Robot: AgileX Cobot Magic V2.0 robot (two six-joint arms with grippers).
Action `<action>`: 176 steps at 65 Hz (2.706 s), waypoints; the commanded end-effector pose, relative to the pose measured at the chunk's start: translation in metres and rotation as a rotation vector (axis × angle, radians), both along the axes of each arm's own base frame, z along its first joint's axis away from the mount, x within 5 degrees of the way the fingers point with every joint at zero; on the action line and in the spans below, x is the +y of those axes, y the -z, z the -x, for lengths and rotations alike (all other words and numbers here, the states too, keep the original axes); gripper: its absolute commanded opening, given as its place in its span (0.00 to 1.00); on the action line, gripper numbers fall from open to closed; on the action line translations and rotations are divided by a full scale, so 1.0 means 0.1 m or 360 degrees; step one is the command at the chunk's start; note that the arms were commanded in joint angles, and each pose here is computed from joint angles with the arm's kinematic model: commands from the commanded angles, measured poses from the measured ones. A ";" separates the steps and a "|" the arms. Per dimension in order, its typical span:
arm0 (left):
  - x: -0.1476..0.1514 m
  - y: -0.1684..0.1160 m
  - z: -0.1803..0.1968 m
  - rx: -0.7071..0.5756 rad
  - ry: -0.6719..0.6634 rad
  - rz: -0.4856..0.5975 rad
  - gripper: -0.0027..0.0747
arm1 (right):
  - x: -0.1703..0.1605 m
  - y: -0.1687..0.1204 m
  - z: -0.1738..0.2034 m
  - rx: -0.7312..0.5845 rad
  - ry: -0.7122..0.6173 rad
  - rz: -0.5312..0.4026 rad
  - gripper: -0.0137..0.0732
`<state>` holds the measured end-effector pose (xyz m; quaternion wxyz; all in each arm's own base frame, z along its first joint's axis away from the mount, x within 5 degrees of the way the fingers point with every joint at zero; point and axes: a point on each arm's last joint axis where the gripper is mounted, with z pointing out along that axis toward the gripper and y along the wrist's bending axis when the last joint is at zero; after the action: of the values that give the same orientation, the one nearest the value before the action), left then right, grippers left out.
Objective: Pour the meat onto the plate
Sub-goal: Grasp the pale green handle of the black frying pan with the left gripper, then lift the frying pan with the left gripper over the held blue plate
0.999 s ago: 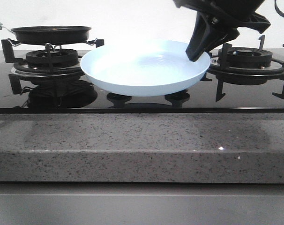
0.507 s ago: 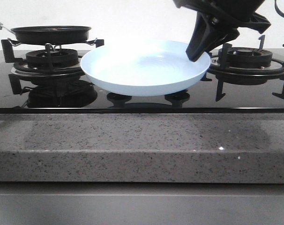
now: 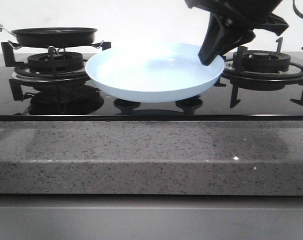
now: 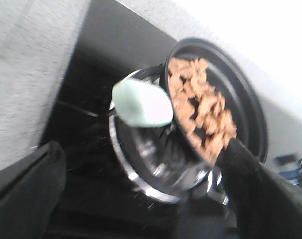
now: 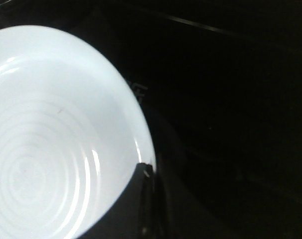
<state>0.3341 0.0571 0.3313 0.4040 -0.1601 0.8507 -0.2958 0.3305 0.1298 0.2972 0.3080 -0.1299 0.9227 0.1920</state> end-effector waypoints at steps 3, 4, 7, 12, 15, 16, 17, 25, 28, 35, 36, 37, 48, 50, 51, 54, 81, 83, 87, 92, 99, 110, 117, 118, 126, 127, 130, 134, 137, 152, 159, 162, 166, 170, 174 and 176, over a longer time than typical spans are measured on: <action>0.02 -0.15 -0.14 -0.0138 -0.0090 0.0232 0.83 | 0.00 -0.24 0.02 -0.0156 0.0020 -0.0066 0.02; 0.03 -0.12 -0.17 -0.0127 -0.0095 0.0253 0.83 | 0.00 -0.24 0.02 -0.0156 0.0020 -0.0066 0.02; 0.04 -0.07 -0.23 -0.0115 -0.0111 0.0316 0.83 | 0.00 -0.24 0.02 -0.0156 0.0020 -0.0066 0.02; 0.05 0.03 -0.32 -0.0092 -0.0136 0.0422 0.83 | 0.00 -0.24 0.02 -0.0156 0.0020 -0.0066 0.02; 0.05 0.08 -0.36 -0.0078 -0.0144 0.0472 0.83 | 0.00 -0.24 0.02 -0.0156 0.0020 -0.0066 0.02; 0.05 0.09 -0.37 -0.0076 -0.0145 0.0498 0.83 | 0.00 -0.24 0.02 -0.0156 0.0020 -0.0066 0.02; 0.05 0.11 -0.38 -0.0072 -0.0145 0.0511 0.83 | 0.00 -0.24 0.02 -0.0156 0.0020 -0.0066 0.02; 0.02 0.20 -0.47 -0.0113 -0.0053 0.0626 0.83 | 0.00 -0.24 0.02 -0.0156 0.0020 -0.0066 0.02; 0.01 0.20 -0.49 -0.0128 -0.0032 0.0674 0.83 | 0.00 -0.24 0.02 -0.0156 0.0020 -0.0066 0.02; 0.00 0.20 -0.51 -0.0157 -0.0012 0.0737 0.83 | 0.00 -0.24 0.02 -0.0156 0.0020 -0.0066 0.02; 0.00 0.20 -0.51 -0.0158 -0.0012 0.0741 0.83 | 0.00 -0.24 0.02 -0.0156 0.0020 -0.0066 0.02; -0.01 0.19 -0.51 -0.0161 -0.0011 0.0751 0.83 | 0.00 -0.24 0.02 -0.0156 0.0020 -0.0066 0.02; -0.04 0.15 -0.51 -0.0218 0.0022 0.0792 0.83 | 0.00 -0.24 0.02 -0.0156 0.0020 -0.0066 0.02; -0.05 0.15 -0.52 -0.0217 0.0026 0.0792 0.83 | 0.00 -0.24 0.02 -0.0156 0.0020 -0.0066 0.02; -0.05 0.15 -0.51 -0.0217 0.0030 0.0794 0.83 | 0.00 -0.24 0.02 -0.0156 0.0020 -0.0066 0.02; -0.05 0.15 -0.51 -0.0218 0.0040 0.0799 0.83 | 0.00 -0.24 0.02 -0.0156 0.0020 -0.0066 0.02; -0.04 0.16 -0.52 -0.0216 0.0022 0.0794 0.83 | 0.00 -0.24 0.02 -0.0156 0.0020 -0.0066 0.02; -0.04 0.16 -0.52 -0.0217 0.0011 0.0789 0.83 | 0.00 -0.24 0.02 -0.0156 0.0020 -0.0066 0.02; -0.03 0.16 -0.53 -0.0218 -0.0003 0.0783 0.83 | 0.00 -0.24 0.02 -0.0156 0.0020 -0.0066 0.02; -0.03 0.16 -0.53 -0.0218 -0.0006 0.0782 0.83 | 0.00 -0.24 0.02 -0.0156 0.0020 -0.0066 0.02; -0.03 0.16 -0.53 -0.0221 -0.0003 0.0777 0.83 | 0.00 -0.24 0.02 -0.0156 0.0020 -0.0066 0.02; -0.07 0.16 -0.53 -0.0218 0.0017 0.0778 0.83 | 0.00 -0.24 0.02 -0.0156 0.0020 -0.0066 0.02; -0.10 0.16 -0.54 -0.0219 0.0015 0.0792 0.83 | 0.00 -0.24 0.02 -0.0156 0.0020 -0.0066 0.02; -0.10 0.17 -0.55 -0.0218 0.0009 0.0788 0.83 | 0.00 -0.24 0.02 -0.0156 0.0020 -0.0066 0.02; -0.11 0.18 -0.57 -0.0216 -0.0039 0.0762 0.83 | 0.00 -0.24 0.02 -0.0156 0.0020 -0.0066 0.02; -0.11 0.18 -0.57 -0.0217 -0.0040 0.0765 0.83 | 0.00 -0.24 0.02 -0.0156 0.0020 -0.0066 0.02; -0.11 0.18 -0.57 -0.0218 -0.0041 0.0768 0.83 | 0.00 -0.24 0.02 -0.0156 0.0020 -0.0066 0.02; -0.11 0.18 -0.57 -0.0218 -0.0047 0.0763 0.83 | 0.00 -0.24 0.02 -0.0156 0.0020 -0.0066 0.02; -0.11 0.18 -0.57 -0.0219 -0.0048 0.0766 0.83 | 0.00 -0.24 0.02 -0.0156 0.0020 -0.0066 0.02; -0.10 0.18 -0.58 -0.0219 -0.0061 0.0761 0.47 | 0.00 -0.24 0.02 -0.0156 0.0020 -0.0066 0.02; -0.10 0.18 -0.58 -0.0219 -0.0061 0.0761 0.31 | 0.00 -0.24 0.02 -0.0156 0.0020 -0.0066 0.02; -0.10 0.18 -0.58 -0.0219 -0.0061 0.0761 0.26 | 0.00 -0.24 0.02 -0.0156 0.0020 -0.0066 0.02; -0.10 0.18 -0.58 -0.0219 -0.0061 0.0761 0.21 | 0.00 -0.24 0.02 -0.0156 0.0020 -0.0066 0.02; -0.10 0.18 -0.58 -0.0219 -0.0061 0.0761 0.17 | 0.00 -0.24 0.02 -0.0156 0.0020 -0.0066 0.02; -0.10 0.18 -0.58 -0.0219 -0.0058 0.0762 0.16 | 0.00 -0.24 0.02 -0.0156 0.0020 -0.0066 0.02; -0.11 0.18 -0.57 -0.0220 -0.0049 0.0769 0.15 | 0.00 -0.24 0.02 -0.0156 0.0020 -0.0066 0.02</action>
<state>0.3960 0.0516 0.2806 0.3864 -0.2665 0.7513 -0.4640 0.3305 0.1299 0.2972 0.3079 -0.1298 0.9227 0.1922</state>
